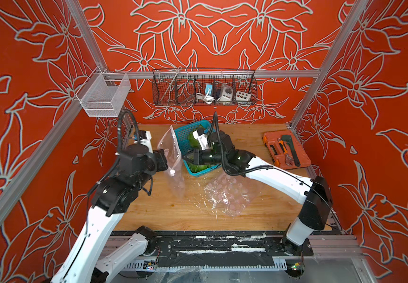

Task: Put the chinese cabbages into a zipper bag and zip it
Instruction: Open the zipper of the food storage bag at the center of the board, then pick up the Chinese cabbage from the basket.

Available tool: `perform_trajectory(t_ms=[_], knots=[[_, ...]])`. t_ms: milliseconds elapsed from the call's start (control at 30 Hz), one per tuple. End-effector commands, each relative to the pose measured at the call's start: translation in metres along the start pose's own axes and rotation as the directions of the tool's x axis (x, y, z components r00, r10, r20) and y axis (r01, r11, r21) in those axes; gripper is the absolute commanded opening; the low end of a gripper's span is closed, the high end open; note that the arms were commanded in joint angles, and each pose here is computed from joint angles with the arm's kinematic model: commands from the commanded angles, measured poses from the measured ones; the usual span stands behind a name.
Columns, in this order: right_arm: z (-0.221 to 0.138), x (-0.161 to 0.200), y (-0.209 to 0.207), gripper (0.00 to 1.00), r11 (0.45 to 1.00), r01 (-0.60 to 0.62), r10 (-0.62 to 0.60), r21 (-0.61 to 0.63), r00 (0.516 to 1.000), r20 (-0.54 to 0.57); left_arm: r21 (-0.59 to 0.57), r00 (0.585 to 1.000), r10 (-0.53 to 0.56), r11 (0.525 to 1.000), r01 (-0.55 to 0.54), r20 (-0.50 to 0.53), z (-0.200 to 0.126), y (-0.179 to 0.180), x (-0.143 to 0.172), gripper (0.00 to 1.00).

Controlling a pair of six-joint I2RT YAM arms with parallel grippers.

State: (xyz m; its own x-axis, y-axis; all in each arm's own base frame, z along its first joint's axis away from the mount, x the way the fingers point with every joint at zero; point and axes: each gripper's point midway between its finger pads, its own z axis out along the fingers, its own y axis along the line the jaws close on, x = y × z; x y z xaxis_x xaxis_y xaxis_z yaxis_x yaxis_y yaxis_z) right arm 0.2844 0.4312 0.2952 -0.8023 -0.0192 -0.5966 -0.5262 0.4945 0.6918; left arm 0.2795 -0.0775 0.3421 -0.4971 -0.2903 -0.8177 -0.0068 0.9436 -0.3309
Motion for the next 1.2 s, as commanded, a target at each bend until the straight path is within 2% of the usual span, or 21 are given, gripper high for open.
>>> perform_trajectory(t_ms=[0,100,167,200,367,567,733,800,900,967,1067,1167], knots=[[-0.057,0.020,-0.092,0.51,0.910,0.135,-0.081,0.392,0.985,-0.153,0.109,0.996,0.047,0.993,-0.038,-0.078,0.042,-0.018,0.030,0.00],[-0.106,0.027,-0.152,0.64,0.761,0.185,-0.074,0.622,0.977,-0.200,0.229,0.992,-0.001,0.973,0.031,-0.128,0.061,-0.033,0.058,0.00],[-0.124,0.035,-0.172,0.69,0.705,0.178,-0.033,0.686,0.975,-0.219,0.294,0.986,-0.030,0.953,0.077,-0.162,0.068,-0.042,0.073,0.00],[-0.127,0.038,-0.176,0.71,0.696,0.163,-0.011,0.699,0.976,-0.216,0.319,0.984,-0.043,0.943,0.097,-0.171,0.071,-0.045,0.078,0.00],[-0.085,0.038,-0.173,0.81,0.793,0.045,0.067,0.607,0.985,-0.160,0.402,0.973,-0.092,0.899,0.172,-0.211,0.077,-0.056,0.094,0.00],[-0.038,0.022,-0.191,0.84,0.799,0.086,0.031,0.595,0.983,-0.184,0.356,0.975,-0.058,0.925,0.134,-0.215,0.077,-0.046,0.096,0.00],[-0.013,0.017,-0.218,0.84,0.767,0.163,-0.037,0.620,0.977,-0.211,0.352,0.971,-0.051,0.927,0.132,-0.232,0.077,-0.042,0.100,0.00],[-0.006,0.017,-0.226,0.76,0.756,0.200,-0.065,0.624,0.970,-0.233,0.347,0.973,-0.046,0.929,0.125,-0.228,0.076,-0.039,0.096,0.00],[-0.006,0.003,-0.219,0.42,0.761,0.247,-0.154,0.600,0.967,-0.203,0.310,0.968,-0.018,0.946,0.098,-0.252,0.085,-0.031,0.099,0.00],[-0.013,-0.013,-0.198,0.25,0.781,0.278,-0.238,0.559,0.960,-0.146,0.286,0.970,-0.003,0.955,0.074,-0.241,0.085,-0.023,0.096,0.00],[-0.034,-0.027,-0.169,0.09,0.791,0.313,-0.298,0.526,0.948,-0.117,0.255,0.977,-0.006,0.965,0.061,-0.212,0.086,-0.010,0.086,0.00],[-0.060,-0.025,-0.142,0.05,0.812,0.321,-0.310,0.487,0.945,-0.105,0.241,0.983,-0.005,0.969,0.050,-0.183,0.087,-0.004,0.077,0.00]])
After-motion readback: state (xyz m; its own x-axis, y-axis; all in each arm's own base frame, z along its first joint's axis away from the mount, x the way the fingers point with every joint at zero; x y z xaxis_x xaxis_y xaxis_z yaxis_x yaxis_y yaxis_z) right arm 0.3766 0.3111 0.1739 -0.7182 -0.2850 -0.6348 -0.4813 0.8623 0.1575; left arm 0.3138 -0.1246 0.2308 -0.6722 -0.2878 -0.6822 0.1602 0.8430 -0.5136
